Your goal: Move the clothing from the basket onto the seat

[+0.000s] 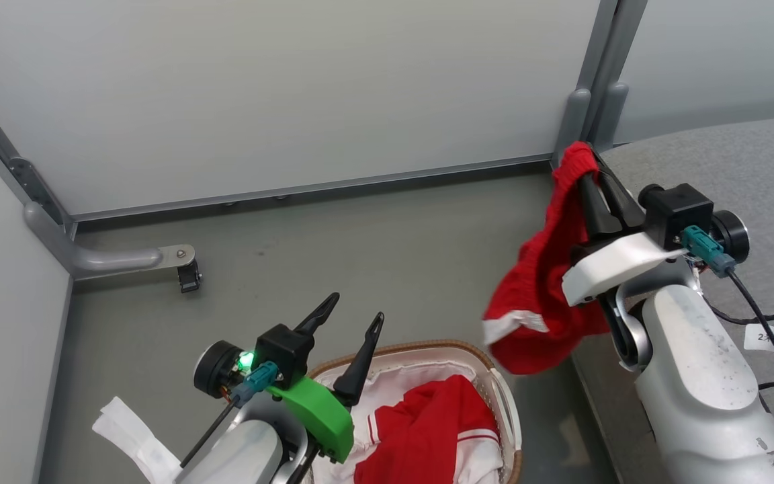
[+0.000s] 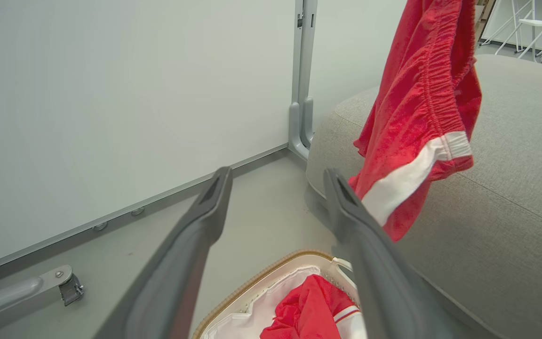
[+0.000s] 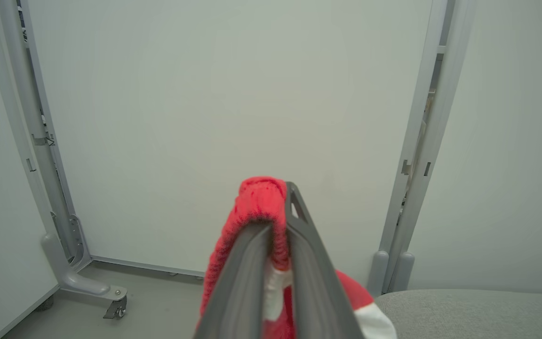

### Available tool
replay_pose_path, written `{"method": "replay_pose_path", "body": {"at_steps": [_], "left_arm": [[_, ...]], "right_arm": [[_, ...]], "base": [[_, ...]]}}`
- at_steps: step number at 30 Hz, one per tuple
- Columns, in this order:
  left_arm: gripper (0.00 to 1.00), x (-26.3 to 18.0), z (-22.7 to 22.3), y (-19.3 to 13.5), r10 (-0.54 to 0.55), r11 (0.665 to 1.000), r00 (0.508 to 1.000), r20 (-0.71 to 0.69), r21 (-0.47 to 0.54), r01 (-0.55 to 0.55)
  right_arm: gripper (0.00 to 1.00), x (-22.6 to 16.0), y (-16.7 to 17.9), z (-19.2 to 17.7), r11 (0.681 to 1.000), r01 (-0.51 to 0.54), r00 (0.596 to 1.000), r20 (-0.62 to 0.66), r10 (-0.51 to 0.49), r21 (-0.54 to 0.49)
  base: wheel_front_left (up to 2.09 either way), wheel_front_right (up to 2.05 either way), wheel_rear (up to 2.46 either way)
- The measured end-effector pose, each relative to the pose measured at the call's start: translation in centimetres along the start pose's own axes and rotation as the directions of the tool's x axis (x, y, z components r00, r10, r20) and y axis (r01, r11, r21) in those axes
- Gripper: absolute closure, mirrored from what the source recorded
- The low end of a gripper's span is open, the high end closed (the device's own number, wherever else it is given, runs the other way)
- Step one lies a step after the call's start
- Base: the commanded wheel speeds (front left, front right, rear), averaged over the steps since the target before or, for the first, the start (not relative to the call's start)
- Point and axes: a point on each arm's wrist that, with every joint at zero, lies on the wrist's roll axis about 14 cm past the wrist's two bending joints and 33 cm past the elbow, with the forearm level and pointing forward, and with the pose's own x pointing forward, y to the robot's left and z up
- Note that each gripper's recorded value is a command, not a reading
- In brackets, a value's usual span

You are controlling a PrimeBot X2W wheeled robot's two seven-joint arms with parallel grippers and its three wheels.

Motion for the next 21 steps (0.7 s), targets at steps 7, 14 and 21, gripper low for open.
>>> {"method": "replay_pose_path", "body": {"at_steps": [7, 14, 21], "left_arm": [[0.0, 0.9, 0.6, -1.6, -0.035, 0.999, 0.999, 0.033, -0.02, 0.036], [0.0, 3.0, 1.3, -4.6, -0.143, 0.99, 0.988, 0.065, -0.004, 0.143], [0.0, 5.5, 0.9, -8.1, -0.27, 0.963, 0.961, 0.061, 0.002, 0.27]], "right_arm": [[1.0, -1.2, -3.6, 0.0, 0.994, 0.101, 0.995, -0.001, -0.101, -0.03], [1.0, -2.9, -8.4, 0.9, 0.969, 0.219, 0.976, 0.007, -0.219, -0.116], [1.0, -5.4, -13.6, 2.6, 0.923, 0.325, 0.945, 0.03, -0.326, -0.208]], "base": [[0.0, 0.0, 0.0], [0.0, 0.0, 0.0], [0.0, 0.0, 0.0]]}}
